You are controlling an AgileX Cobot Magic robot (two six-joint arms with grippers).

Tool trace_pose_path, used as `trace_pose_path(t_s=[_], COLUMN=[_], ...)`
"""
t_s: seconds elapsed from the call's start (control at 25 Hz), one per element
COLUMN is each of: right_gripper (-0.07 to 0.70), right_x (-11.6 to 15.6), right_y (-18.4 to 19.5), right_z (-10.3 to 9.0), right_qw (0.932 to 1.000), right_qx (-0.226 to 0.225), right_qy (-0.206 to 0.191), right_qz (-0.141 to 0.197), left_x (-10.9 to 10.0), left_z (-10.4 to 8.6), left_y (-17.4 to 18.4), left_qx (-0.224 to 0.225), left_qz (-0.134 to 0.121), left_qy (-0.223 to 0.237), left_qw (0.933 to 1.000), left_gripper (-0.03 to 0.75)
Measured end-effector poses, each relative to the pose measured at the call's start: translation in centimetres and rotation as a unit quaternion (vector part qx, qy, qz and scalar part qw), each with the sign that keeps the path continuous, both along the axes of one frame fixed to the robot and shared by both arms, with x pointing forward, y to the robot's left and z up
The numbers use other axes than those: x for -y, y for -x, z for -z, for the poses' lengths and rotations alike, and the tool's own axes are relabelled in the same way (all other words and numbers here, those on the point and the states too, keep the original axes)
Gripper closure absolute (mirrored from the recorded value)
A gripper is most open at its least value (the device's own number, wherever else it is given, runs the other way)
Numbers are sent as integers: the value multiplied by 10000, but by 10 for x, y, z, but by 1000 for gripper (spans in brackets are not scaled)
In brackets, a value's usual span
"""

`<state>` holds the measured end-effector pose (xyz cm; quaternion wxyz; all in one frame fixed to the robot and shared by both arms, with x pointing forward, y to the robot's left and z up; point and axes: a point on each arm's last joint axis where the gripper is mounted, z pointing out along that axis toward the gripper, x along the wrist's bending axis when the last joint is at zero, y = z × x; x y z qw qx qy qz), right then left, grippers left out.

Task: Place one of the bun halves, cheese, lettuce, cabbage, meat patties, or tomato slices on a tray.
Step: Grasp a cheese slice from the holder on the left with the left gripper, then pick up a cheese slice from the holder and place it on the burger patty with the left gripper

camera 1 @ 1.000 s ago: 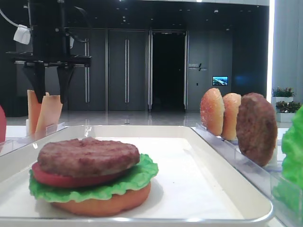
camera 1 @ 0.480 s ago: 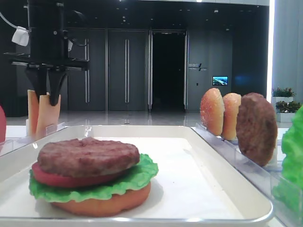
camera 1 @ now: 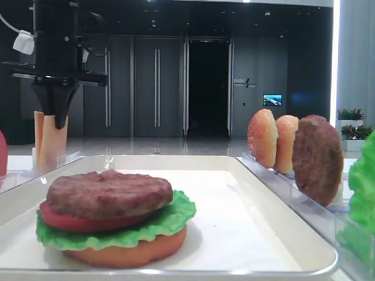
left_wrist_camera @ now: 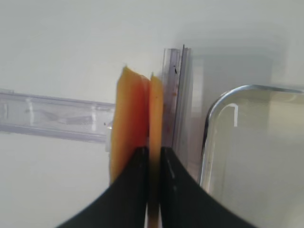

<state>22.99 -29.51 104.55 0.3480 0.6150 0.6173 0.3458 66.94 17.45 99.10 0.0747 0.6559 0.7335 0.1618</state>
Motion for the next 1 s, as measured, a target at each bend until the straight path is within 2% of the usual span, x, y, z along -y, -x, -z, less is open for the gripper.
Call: trace_pose_path(t_s=[0.32, 0.6, 0.72, 1.0], right_gripper=[117, 117, 117, 117], right_x=[0, 0, 0, 0], right_y=[0, 0, 0, 0], right_z=[0, 0, 0, 0], right_qw=[10000, 10000, 10000, 10000], right_qx=[0, 0, 0, 0], right_qy=[0, 0, 0, 0], right_qz=[0, 0, 0, 0], left_x=[4, 10, 14, 24], left_z=[-25, -26, -27, -49], left_y=[-3, 4, 7, 18], left_qx=[23, -227, -239, -40], left_qz=[-98, -91, -54, 78], left_qy=[-5, -80, -84, 57], left_qw=[9999, 9997, 9997, 9999], left_gripper=[681, 681, 681, 681])
